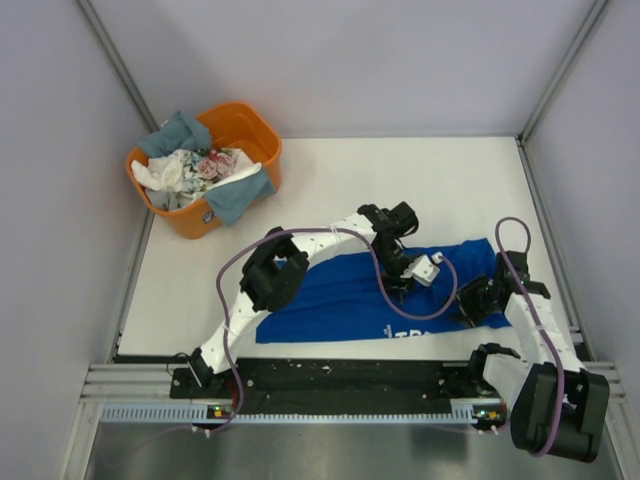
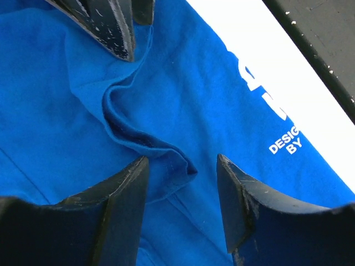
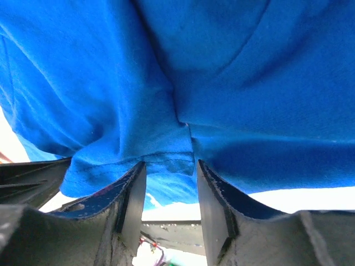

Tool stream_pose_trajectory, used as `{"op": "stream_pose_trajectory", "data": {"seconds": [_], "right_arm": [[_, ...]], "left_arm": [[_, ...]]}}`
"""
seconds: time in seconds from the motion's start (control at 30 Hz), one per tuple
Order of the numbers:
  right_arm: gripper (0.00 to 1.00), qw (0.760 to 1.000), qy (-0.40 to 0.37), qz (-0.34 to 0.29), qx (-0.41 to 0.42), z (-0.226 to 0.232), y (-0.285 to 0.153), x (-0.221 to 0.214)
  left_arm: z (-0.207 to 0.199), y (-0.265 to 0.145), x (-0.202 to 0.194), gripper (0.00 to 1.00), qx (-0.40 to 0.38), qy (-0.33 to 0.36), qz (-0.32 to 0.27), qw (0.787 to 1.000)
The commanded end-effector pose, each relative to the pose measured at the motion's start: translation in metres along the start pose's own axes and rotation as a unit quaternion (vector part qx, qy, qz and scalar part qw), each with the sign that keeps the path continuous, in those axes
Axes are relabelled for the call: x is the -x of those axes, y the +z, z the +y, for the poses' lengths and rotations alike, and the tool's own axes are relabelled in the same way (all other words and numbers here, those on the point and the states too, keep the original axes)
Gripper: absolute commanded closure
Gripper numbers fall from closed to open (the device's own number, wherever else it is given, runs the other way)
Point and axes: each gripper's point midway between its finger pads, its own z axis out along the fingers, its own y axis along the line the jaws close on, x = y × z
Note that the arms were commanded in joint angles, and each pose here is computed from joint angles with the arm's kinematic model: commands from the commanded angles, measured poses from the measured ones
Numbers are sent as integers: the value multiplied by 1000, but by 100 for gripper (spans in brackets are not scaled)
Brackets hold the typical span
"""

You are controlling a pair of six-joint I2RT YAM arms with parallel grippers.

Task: Fold and stack the t-shirts

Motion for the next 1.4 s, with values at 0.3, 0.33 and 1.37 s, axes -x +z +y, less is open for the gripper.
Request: {"op": "stream_pose_trajectory", "data": {"seconds": [0.3, 0.33, 1.37], "right_arm": [[72, 999, 7, -47, 13, 5, 4, 17], [71, 999, 10, -43, 15, 5, 5, 14], [100, 988, 5, -141, -55, -22, -37, 39]], "left_arm": [[30, -3, 21, 74, 79, -21, -17, 997], [29, -3, 20, 81, 77, -22, -15, 997], [7, 3, 18, 99, 29, 16, -10, 999]]}}
